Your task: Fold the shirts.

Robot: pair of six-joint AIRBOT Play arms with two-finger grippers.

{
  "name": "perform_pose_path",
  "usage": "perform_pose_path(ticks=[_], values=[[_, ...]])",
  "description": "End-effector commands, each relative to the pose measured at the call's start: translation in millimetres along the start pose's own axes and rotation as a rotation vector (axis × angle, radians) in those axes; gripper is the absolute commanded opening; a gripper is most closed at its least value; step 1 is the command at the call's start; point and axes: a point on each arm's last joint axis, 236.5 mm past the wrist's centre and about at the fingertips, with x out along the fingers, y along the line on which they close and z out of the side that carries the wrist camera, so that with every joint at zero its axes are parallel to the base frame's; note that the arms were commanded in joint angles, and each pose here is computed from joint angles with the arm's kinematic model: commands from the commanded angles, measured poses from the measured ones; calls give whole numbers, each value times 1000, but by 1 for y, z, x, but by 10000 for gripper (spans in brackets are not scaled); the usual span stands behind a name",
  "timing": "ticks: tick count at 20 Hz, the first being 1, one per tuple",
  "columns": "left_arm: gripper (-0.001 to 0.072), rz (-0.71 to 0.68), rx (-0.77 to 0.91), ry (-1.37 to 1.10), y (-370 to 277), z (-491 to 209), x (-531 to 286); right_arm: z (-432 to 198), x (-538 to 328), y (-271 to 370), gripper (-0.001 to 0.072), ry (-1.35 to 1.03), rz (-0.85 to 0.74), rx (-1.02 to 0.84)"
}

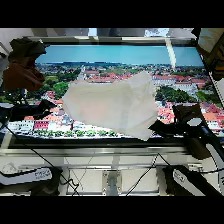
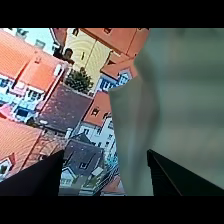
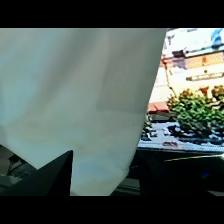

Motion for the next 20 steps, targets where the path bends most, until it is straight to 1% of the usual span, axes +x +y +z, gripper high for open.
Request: perform_pose_path(ticks=[1,7,9,11,12,16,20], values=[[548,-56,-84,-16,-2,6,16,-2,0,3,449,8,13,8],[548,-72,-38,36,-27,7,55,-2,0,11,449,8,47,27],[547,-71,-69,48,-33,12,67,-7,0,12,449,29,52,26],[506,-62,-103,40,-30,19,73,-10,-1,13,448,41,56,27],[455,-53,-112,38,-28,19,74,-10,-1,14,448,43,57,27],[455,-6,-103,78,-16,10,73,-11,-1,14,448,46,58,27],[454,-48,-147,130,-14,2,62,-12,-1,14,448,53,60,27]])
